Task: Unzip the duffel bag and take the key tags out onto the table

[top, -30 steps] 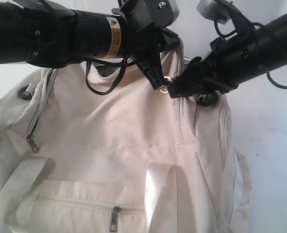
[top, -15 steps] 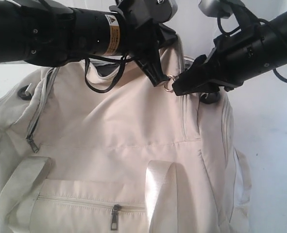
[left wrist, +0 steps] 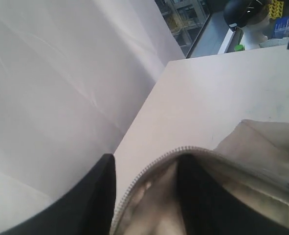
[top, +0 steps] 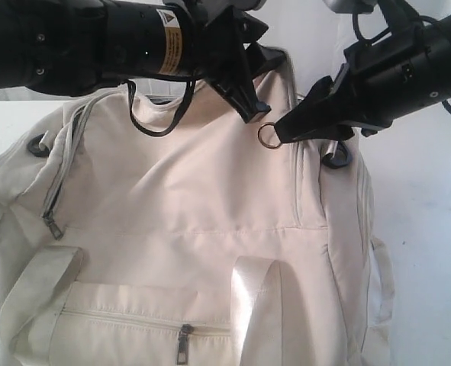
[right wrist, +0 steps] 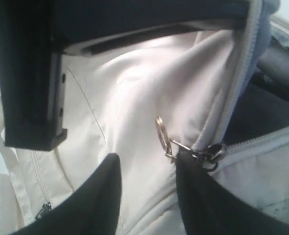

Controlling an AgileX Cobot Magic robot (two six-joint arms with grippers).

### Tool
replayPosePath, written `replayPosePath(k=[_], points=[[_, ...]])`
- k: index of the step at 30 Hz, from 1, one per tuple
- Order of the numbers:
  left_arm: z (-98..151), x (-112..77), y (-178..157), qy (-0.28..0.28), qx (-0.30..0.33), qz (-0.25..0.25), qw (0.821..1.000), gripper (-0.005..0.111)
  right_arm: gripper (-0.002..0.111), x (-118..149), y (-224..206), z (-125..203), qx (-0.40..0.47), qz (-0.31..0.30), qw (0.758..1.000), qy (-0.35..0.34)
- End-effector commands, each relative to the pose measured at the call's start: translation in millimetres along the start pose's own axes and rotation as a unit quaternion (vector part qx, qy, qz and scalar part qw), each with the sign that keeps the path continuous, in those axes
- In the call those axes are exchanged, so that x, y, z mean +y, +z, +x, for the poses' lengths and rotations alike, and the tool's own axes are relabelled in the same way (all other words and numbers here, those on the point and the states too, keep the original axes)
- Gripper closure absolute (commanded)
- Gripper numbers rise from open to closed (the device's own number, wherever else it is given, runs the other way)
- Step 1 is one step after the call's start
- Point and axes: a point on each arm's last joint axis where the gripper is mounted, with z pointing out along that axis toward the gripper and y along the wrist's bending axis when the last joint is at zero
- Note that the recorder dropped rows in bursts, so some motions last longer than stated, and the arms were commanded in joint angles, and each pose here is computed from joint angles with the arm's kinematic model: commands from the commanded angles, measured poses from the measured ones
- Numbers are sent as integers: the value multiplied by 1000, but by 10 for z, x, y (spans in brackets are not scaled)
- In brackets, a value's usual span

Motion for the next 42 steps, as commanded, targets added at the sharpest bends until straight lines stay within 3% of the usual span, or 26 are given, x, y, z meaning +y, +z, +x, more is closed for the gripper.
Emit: replayPosePath(k=[1, 11, 15, 20, 24, 30, 36, 38, 42], points=[[-103, 88, -91, -10, -11, -22, 1000, 74, 73, -37, -31, 8, -4, 30, 999, -17], [-101, 120, -105, -10, -6, -37, 999, 82, 73, -3, -41, 30, 8, 16, 1000, -19], [-10, 298, -205, -16, 12, -77, 997, 76, 70, 26, -32, 39, 15, 5, 999, -30], [300, 476, -452, -73, 47, -105, 991, 59, 61, 103, 27, -4, 6, 3, 998, -58], [537, 486, -602, -125, 60, -84, 987, 58, 61, 108, 48, -36, -5, 17, 998, -64], [968, 274, -682, -172, 106, -34, 979, 58, 61, 74, 46, -55, -12, 38, 990, -135], [1283, 308, -795, -191, 153, -62, 968, 58, 61, 36, 107, -70, -13, 52, 983, -176], [1317, 353, -823, -196, 155, -69, 966, 58, 61, 75, 266, -58, 1, 35, 981, -191], [1327, 365, -835, -200, 153, -65, 966, 58, 60, 89, 510, -60, 23, 62, 968, -242]])
